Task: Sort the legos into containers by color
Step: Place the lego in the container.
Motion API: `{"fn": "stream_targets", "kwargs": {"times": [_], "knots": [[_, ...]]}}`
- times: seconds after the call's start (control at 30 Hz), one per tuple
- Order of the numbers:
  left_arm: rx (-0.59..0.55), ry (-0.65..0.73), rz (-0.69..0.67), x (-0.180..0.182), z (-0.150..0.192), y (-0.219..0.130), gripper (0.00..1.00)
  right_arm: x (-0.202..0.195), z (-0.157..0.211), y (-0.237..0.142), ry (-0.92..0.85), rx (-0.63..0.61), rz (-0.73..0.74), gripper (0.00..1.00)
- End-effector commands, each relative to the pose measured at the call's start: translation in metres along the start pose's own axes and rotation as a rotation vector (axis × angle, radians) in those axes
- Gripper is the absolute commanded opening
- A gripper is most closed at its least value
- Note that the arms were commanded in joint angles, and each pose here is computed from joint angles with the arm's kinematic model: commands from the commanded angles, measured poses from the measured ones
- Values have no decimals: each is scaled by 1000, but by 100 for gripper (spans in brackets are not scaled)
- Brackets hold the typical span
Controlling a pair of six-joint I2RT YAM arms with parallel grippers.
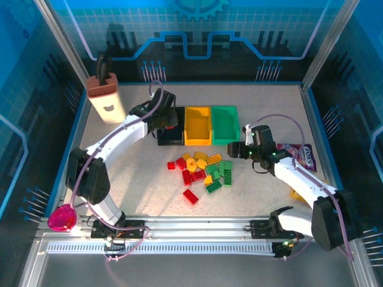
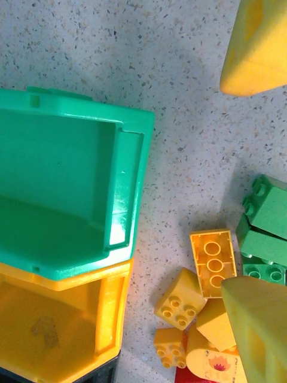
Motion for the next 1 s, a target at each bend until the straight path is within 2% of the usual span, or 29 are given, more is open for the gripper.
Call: {"fn": "stream_targets", "kwargs": {"times": [0.0,0.2,0.53,0.57,0.77,0.83,0.97], "knots": [[6,26,16,1,-18,15,26,4,4,-7,-16,-14,-14,80],[42,13,3,9,-28,47,26,2,6,-11,-24,28,9,78],[89,30,-6,5,-29,78,28,7,8,-17,-27,14,-24,78],[96,31,-6,5,-28,79,32,9,7,-18,-29,12,-30,78],[64,28,14,3,-35,55,74,21,7,-21,-55,13,-80,82],[37,28,44,0,-37,38,77,29,7,-22,-85,20,-100,83],[-34,22,105,2,-31,1,76,56,7,-26,-196,37,-134,83]]}}
Point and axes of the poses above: each hand's point on the last joint's axis, 136 mm out from that joint toward the fingers, its own y axis out along the fingers, its own x axis along the line the jaws close on, z = x × y, the point moved 1 cm from there along -y, back along the fingers, and after that the axes turned 1 degree about -y, right-handed, at the moved point
